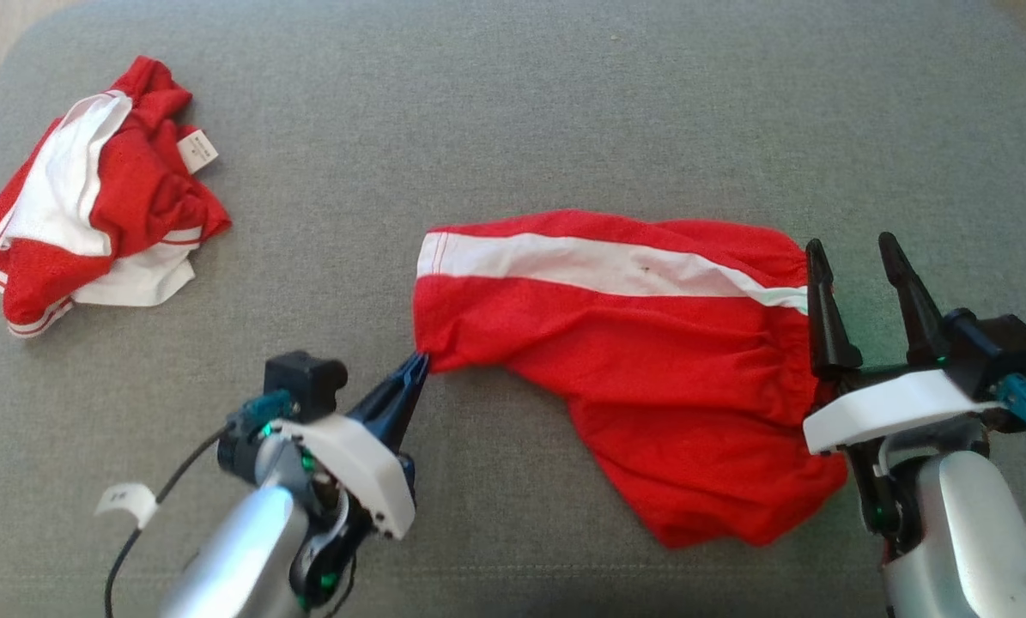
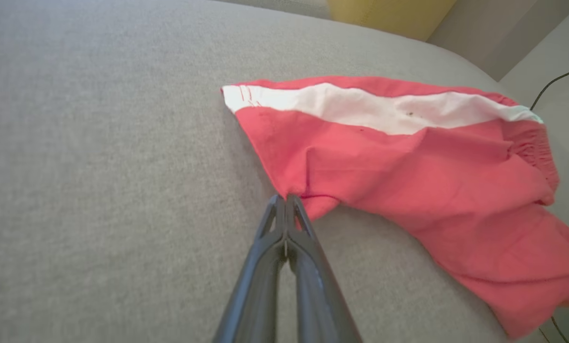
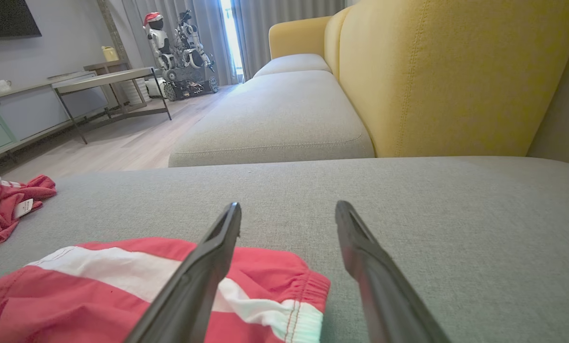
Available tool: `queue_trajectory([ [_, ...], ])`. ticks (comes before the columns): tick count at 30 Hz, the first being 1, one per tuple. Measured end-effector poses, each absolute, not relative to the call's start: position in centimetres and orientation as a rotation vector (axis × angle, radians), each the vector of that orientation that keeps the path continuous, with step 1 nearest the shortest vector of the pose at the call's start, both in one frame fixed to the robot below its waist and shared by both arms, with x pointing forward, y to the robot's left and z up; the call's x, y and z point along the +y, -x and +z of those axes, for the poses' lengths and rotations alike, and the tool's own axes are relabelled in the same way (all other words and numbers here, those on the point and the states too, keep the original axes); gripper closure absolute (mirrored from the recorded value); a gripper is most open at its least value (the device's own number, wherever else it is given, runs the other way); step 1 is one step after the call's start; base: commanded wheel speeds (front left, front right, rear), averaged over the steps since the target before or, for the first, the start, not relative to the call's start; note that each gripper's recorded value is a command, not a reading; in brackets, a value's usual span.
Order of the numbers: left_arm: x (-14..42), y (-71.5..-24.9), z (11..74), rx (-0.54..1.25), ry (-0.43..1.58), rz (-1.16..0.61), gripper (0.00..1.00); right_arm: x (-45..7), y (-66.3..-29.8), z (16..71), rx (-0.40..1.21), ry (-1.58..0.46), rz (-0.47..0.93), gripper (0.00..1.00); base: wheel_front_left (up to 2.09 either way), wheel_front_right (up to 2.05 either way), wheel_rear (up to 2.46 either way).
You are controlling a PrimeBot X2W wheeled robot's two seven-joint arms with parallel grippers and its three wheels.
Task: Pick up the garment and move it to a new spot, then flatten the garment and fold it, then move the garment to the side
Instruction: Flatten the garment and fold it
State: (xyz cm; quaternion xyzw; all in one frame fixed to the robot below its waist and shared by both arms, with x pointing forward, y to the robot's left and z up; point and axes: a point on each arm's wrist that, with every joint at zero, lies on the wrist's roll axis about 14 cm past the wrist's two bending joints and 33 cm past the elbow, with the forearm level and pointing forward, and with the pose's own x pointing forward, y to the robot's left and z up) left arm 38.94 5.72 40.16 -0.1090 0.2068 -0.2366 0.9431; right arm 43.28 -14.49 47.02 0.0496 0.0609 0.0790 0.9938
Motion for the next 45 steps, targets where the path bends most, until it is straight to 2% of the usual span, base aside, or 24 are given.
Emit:
queue_trajectory([
  [8,6.4,-35.4,38.5,0.512,0.275,-0.422,1.0,-14.4,-42.3,46.6,0.144,-0.099,0.161,0.0,0.0,0.0,0.0],
  [9,6.5,-35.1,38.3,0.519,0.277,-0.415,0.43,-14.4,-42.2,46.5,0.147,-0.099,0.161,0.0,0.0,0.0,0.0],
  [10,6.6,-34.9,38.4,0.517,0.278,-0.407,0.0,-14.4,-42.0,46.5,0.148,-0.101,0.162,0.0,0.0,0.0,0.0],
  [12,6.7,-34.9,38.6,0.508,0.283,-0.399,0.0,-14.3,-41.9,46.5,0.149,-0.101,0.164,0.0,0.0,0.0,0.0],
  [20,9.3,-37.5,44.2,0.219,0.302,-0.254,0.0,-13.9,-41.6,48.0,0.119,-0.096,0.177,0.0,0.0,0.0,0.0],
  [27,12.6,-38.5,46.8,0.098,0.239,-0.135,0.0,-13.7,-40.4,47.9,0.128,-0.093,0.183,0.0,0.0,0.0,0.0],
  [35,16.6,-38.3,47.3,0.064,0.09,-0.045,0.0,-13.6,-40.1,47.9,0.132,-0.083,0.186,0.0,0.0,0.0,0.0],
  [45,17.0,-38.3,47.6,0.05,0.062,-0.046,0.0,-13.8,-40.1,47.9,0.131,-0.079,0.182,0.0,0.0,0.0,0.0],
])
